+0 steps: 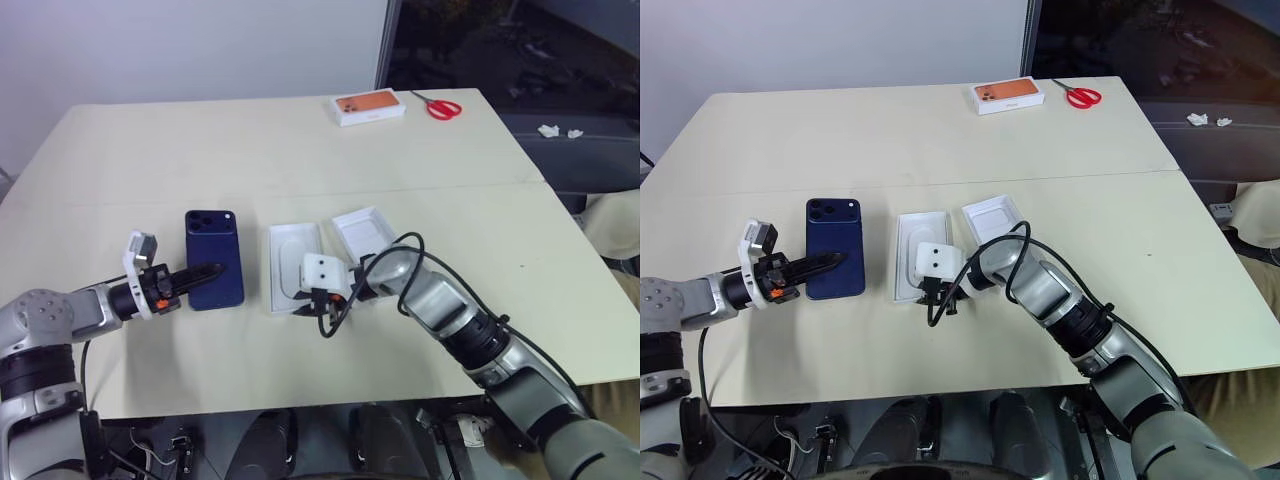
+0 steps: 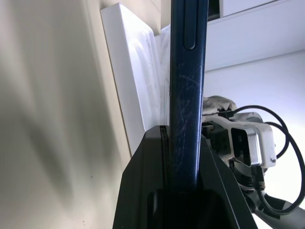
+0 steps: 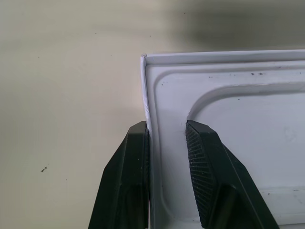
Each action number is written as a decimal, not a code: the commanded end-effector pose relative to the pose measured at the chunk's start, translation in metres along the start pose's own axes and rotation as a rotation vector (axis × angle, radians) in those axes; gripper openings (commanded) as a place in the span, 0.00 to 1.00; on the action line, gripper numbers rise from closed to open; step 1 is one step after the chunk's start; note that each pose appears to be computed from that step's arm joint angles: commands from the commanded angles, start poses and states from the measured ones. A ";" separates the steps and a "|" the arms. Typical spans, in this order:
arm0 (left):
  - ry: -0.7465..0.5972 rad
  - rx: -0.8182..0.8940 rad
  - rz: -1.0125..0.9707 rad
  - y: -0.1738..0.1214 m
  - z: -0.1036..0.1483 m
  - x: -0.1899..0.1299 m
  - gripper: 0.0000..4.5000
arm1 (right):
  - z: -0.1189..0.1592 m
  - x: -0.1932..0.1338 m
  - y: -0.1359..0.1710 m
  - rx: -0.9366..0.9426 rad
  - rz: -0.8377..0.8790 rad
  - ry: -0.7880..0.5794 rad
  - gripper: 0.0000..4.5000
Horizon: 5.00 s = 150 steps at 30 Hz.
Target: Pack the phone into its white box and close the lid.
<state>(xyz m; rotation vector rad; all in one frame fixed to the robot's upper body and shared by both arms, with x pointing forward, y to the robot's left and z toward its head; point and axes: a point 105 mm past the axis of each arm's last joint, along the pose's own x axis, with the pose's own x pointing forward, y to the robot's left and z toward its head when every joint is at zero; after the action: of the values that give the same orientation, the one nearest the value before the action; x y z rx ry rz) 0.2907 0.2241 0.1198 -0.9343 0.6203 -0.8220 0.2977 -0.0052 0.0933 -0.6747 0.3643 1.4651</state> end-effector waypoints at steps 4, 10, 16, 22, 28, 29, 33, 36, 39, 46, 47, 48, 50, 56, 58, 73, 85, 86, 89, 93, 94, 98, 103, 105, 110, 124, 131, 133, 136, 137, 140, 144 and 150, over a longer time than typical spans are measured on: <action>-0.028 0.063 -0.045 -0.016 0.011 -0.003 0.00 | 0.002 0.009 0.003 0.034 0.017 -0.009 0.24; -0.054 0.089 -0.053 -0.021 0.021 -0.006 0.00 | 0.028 0.035 0.007 0.099 0.024 -0.095 0.24; -0.067 0.117 -0.065 -0.029 0.031 -0.006 0.00 | 0.042 0.055 0.009 0.104 0.030 -0.114 0.24; -0.063 0.120 -0.054 -0.026 0.029 -0.006 0.00 | 0.041 0.053 0.009 0.150 0.057 -0.123 0.57; -0.034 0.106 -0.069 -0.024 0.020 0.004 0.00 | 0.058 0.031 -0.005 0.106 0.001 -0.172 0.99; -0.031 0.105 -0.073 -0.025 0.019 0.005 0.00 | 0.059 0.025 -0.006 0.097 -0.001 -0.173 0.99; -0.013 0.102 -0.077 -0.023 0.018 0.015 0.00 | 0.070 -0.003 -0.008 0.083 0.002 -0.196 0.99; 0.016 0.094 -0.084 -0.022 0.015 0.027 0.00 | 0.067 -0.025 -0.015 0.082 -0.018 -0.186 0.99; 0.045 0.090 -0.047 -0.015 0.011 0.040 0.00 | 0.051 -0.036 -0.028 0.101 -0.084 -0.139 0.99; 0.069 0.069 -0.051 -0.010 0.006 0.051 0.42 | 0.039 -0.040 -0.036 0.124 -0.147 -0.115 1.00; 0.074 0.069 -0.052 -0.011 0.006 0.051 0.53 | 0.039 -0.040 -0.036 0.128 -0.149 -0.116 1.00; 0.078 0.068 -0.052 -0.011 0.005 0.051 0.63 | 0.039 -0.040 -0.036 0.130 -0.151 -0.118 1.00; 0.086 0.070 -0.057 -0.015 0.006 0.049 0.86 | 0.037 -0.039 -0.037 0.132 -0.155 -0.118 1.00; 0.091 0.104 -0.064 -0.029 0.012 0.039 0.99 | 0.037 -0.035 -0.039 0.140 -0.165 -0.128 1.00; 0.090 0.127 -0.065 -0.036 0.015 0.033 0.99 | 0.038 -0.034 -0.041 0.139 -0.168 -0.129 1.00; 0.054 0.246 0.061 -0.036 0.014 0.001 0.99 | 0.036 -0.031 -0.047 0.130 -0.186 -0.126 1.00; -0.025 0.384 0.287 0.003 0.024 -0.016 0.99 | 0.030 -0.029 -0.063 0.192 -0.279 -0.163 1.00; -0.026 0.388 0.292 0.005 0.024 -0.015 0.99 | 0.029 -0.028 -0.063 0.203 -0.284 -0.169 1.00; -0.039 0.403 0.302 0.006 0.025 -0.013 0.99 | 0.035 -0.029 -0.068 0.213 -0.320 -0.208 1.00; -0.027 0.442 0.298 0.006 0.023 -0.007 0.99 | 0.052 -0.032 -0.076 0.226 -0.349 -0.277 1.00; -0.016 0.448 0.301 0.008 0.021 -0.005 0.99 | 0.050 -0.031 -0.076 0.220 -0.347 -0.266 1.00; -0.015 0.449 0.285 0.007 0.019 0.000 0.99 | 0.042 -0.026 -0.071 0.200 -0.335 -0.236 1.00; -0.026 0.406 0.207 -0.004 0.018 0.009 0.70 | 0.044 -0.022 -0.064 0.200 -0.302 -0.248 0.81; -0.015 0.413 0.204 -0.006 0.016 0.015 0.48 | 0.044 -0.017 -0.058 0.201 -0.274 -0.252 0.60; -0.003 0.426 0.196 -0.007 0.012 0.031 0.00 | 0.050 -0.004 -0.050 0.203 -0.257 -0.259 0.02; 0.250 0.464 0.219 0.018 -0.051 0.067 0.00 | 0.034 -0.014 -0.065 0.229 -0.341 -0.218 0.01; 0.216 0.502 0.208 0.010 -0.043 0.070 0.00 | 0.031 -0.017 -0.068 0.229 -0.356 -0.210 0.01; 0.172 0.518 0.207 0.004 -0.029 0.066 0.00 | 0.031 -0.017 -0.067 0.229 -0.354 -0.209 0.01; 0.120 0.556 0.237 0.002 -0.012 0.059 0.00 | 0.030 -0.016 -0.067 0.230 -0.352 -0.208 0.01; 0.107 0.568 0.247 0.002 -0.008 0.057 0.00 | 0.030 -0.016 -0.067 0.231 -0.351 -0.209 0.01; 0.053 0.602 0.287 0.007 0.005 0.049 0.00 | 0.031 -0.015 -0.067 0.230 -0.349 -0.211 0.01; 0.047 0.585 0.312 0.016 0.005 0.044 0.00 | 0.030 -0.016 -0.068 0.229 -0.352 -0.208 0.01; 0.128 0.540 0.315 0.029 -0.019 0.050 0.00 | 0.028 -0.017 -0.070 0.229 -0.355 -0.201 0.01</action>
<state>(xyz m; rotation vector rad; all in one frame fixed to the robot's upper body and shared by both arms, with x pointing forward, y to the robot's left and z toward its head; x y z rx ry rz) 0.3215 0.1858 0.1047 -0.2854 0.4942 -0.7335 0.3567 -0.0019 0.1211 -0.3687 0.3034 1.1154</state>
